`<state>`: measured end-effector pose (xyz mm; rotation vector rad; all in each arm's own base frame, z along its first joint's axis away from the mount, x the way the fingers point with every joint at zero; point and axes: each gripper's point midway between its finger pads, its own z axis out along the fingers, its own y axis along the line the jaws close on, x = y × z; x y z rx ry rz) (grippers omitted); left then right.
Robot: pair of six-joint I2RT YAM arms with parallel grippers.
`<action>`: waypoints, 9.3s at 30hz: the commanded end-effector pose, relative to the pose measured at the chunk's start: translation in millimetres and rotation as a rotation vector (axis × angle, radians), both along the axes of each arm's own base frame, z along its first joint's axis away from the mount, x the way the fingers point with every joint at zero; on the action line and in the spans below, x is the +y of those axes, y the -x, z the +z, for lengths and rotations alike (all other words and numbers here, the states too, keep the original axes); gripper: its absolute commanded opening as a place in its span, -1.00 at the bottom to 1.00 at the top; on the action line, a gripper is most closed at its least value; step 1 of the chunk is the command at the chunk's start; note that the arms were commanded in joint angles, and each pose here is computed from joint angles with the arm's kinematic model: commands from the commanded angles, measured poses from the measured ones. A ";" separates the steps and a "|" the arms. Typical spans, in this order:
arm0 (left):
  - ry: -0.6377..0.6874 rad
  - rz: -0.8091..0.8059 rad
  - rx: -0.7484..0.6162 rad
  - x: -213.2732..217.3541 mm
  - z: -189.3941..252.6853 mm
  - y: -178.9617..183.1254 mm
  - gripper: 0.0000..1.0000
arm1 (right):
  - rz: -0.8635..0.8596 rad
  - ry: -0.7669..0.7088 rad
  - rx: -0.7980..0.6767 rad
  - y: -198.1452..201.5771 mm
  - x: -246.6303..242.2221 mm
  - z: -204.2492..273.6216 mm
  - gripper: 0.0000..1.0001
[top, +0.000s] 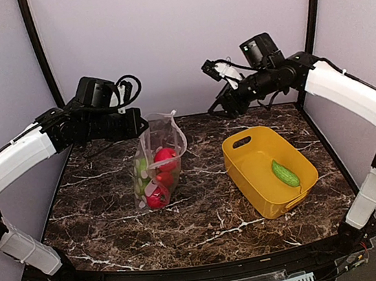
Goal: Place the food in the zip-top bag and seal the zipper
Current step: Adjust the zipper food storage bag at the center of the board, then adjust the fake vegetable in the bin, then pick up the fake vegetable from the bin, then place the fake vegetable in the zipper food storage bag, then adjust the zipper food storage bag at the center of the board, then pass from the left arm to the right
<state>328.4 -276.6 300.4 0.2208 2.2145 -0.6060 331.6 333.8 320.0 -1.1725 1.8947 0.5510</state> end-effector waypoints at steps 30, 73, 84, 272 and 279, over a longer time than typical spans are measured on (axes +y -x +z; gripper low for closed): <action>0.012 -0.018 0.002 0.9 -0.9 5.9 -0.99 | -0.338 0.604 0.522 35.8 -210.2 -240.0 0.21; 0.024 -0.026 0.026 -2.9 -13.0 6.7 -0.99 | -0.280 0.759 0.491 27.4 -197.4 -273.1 -0.30; 0.021 -0.023 0.027 -2.3 -16.1 6.4 -0.99 | -0.230 0.588 0.439 24.3 -163.8 -219.2 -0.38; 0.007 -0.519 -0.002 -61.5 5.0 44.9 -0.98 | 0.667 -0.096 0.056 114.6 32.8 -46.6 -0.01; 0.009 -0.507 -0.003 -61.4 5.1 42.8 -0.99 | 0.538 -0.082 0.015 90.7 38.7 -26.9 -0.14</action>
